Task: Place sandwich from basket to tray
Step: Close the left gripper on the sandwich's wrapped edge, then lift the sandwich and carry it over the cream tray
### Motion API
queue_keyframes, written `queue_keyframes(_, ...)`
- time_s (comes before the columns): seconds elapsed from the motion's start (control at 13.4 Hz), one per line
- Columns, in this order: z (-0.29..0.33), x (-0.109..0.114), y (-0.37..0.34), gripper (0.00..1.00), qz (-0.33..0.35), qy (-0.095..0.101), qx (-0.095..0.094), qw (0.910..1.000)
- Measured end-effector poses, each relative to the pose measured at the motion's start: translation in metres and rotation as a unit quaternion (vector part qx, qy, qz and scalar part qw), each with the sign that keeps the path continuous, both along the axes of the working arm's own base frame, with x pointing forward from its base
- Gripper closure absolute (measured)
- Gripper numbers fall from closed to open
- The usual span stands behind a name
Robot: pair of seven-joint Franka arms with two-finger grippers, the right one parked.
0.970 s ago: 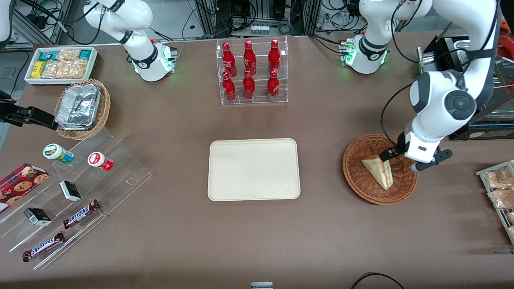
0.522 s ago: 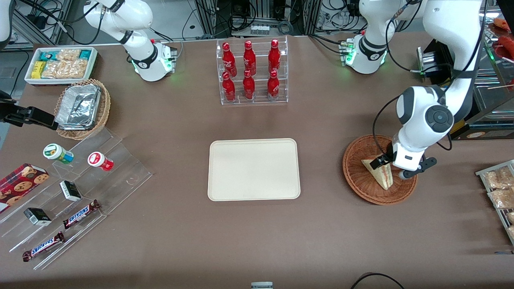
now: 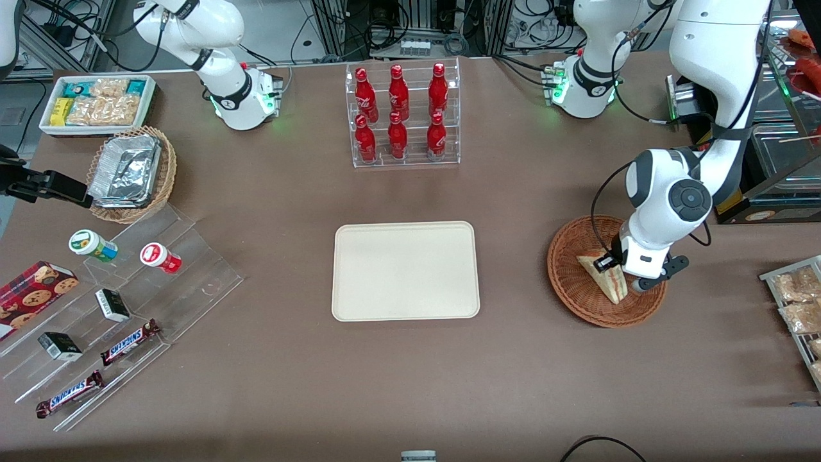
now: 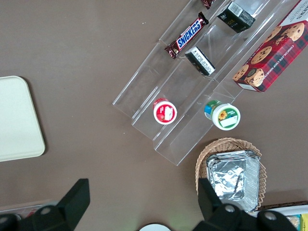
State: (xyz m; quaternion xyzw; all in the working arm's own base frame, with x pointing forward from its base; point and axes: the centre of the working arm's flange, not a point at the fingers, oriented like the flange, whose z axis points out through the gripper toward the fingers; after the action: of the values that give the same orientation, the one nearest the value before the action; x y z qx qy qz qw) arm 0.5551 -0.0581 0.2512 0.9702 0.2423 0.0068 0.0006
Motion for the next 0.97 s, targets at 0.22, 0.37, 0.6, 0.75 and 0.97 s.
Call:
queue_keyframes(0.22,0.014,-0.003,0.000,0.73,0.000,0.013,0.002,0.9999)
queue_keyframes(0.37,0.036,-0.007,0.001,0.82,0.000,0.019,0.003,0.9998)
queue_keyframes(0.6,0.076,-0.009,0.000,0.84,-0.002,0.035,0.006,0.9994)
queue_keyframes(0.75,0.100,-0.006,-0.003,0.84,-0.014,0.041,0.008,0.9990)
queue_keyframes(0.97,0.138,-0.006,-0.025,0.84,-0.091,0.053,0.009,0.9944)
